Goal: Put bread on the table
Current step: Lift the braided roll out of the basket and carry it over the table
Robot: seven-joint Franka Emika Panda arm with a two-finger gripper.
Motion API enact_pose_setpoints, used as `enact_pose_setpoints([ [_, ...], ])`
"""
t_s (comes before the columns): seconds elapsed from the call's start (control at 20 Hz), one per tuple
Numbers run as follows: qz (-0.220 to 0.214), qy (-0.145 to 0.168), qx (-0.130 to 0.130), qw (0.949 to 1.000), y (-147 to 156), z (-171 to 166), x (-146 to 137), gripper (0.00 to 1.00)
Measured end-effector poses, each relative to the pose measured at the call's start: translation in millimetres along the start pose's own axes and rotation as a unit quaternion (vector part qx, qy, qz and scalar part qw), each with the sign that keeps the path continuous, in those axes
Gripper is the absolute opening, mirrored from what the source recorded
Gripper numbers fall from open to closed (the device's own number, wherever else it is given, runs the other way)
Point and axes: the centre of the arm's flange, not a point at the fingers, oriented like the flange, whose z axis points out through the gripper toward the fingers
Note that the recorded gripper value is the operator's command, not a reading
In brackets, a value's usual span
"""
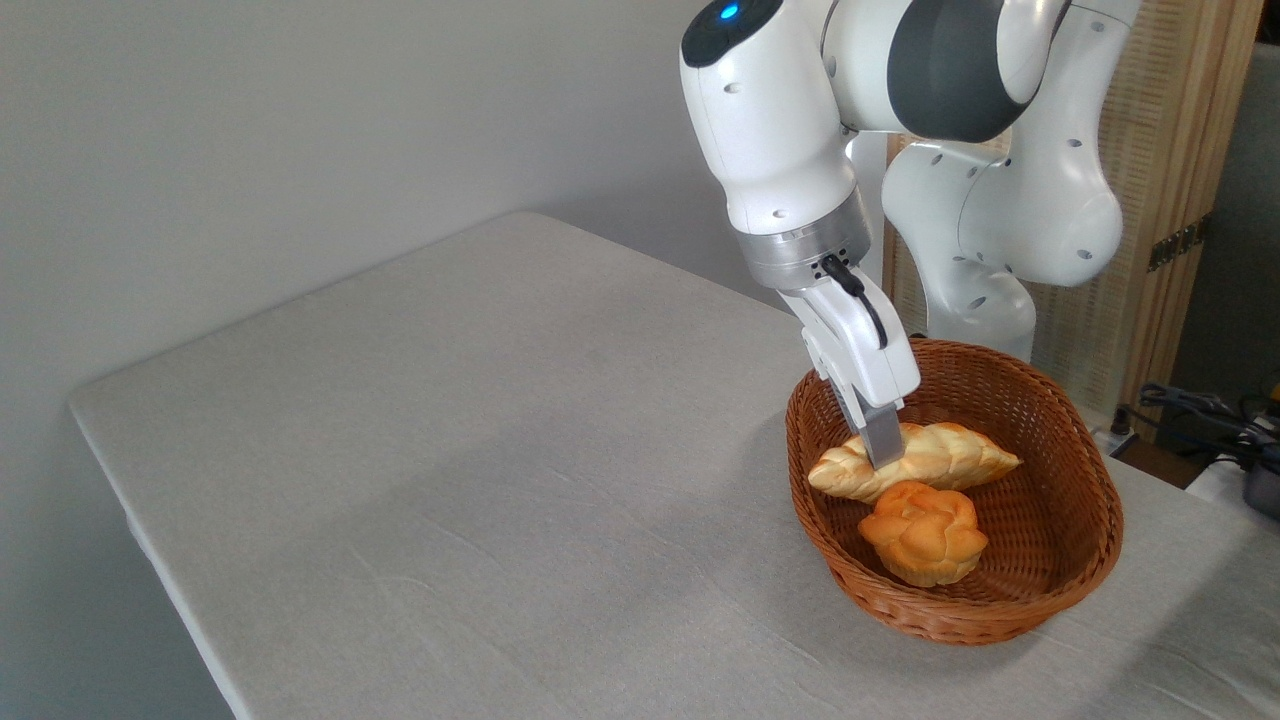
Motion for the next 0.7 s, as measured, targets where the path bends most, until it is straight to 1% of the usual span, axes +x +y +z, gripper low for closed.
enact_pose_setpoints([
  [0.1,0.006,0.001,0.003,1.0,-1,-4,-1,0.0],
  [0.2,0.024,0.001,0.007,0.9997,-1,-14,-4,0.0],
  [0.35,0.051,0.003,0.018,0.9985,-2,-40,-12,0.0],
  [0.45,0.052,0.004,0.031,0.9981,-5,-63,-18,0.0],
  [0.5,0.05,0.012,0.039,0.9979,-7,-77,-19,0.0],
  [0.6,0.046,0.046,0.054,0.9965,-16,-107,-13,0.0],
  [0.7,0.042,0.096,0.059,0.9926,-29,-134,0,0.0],
])
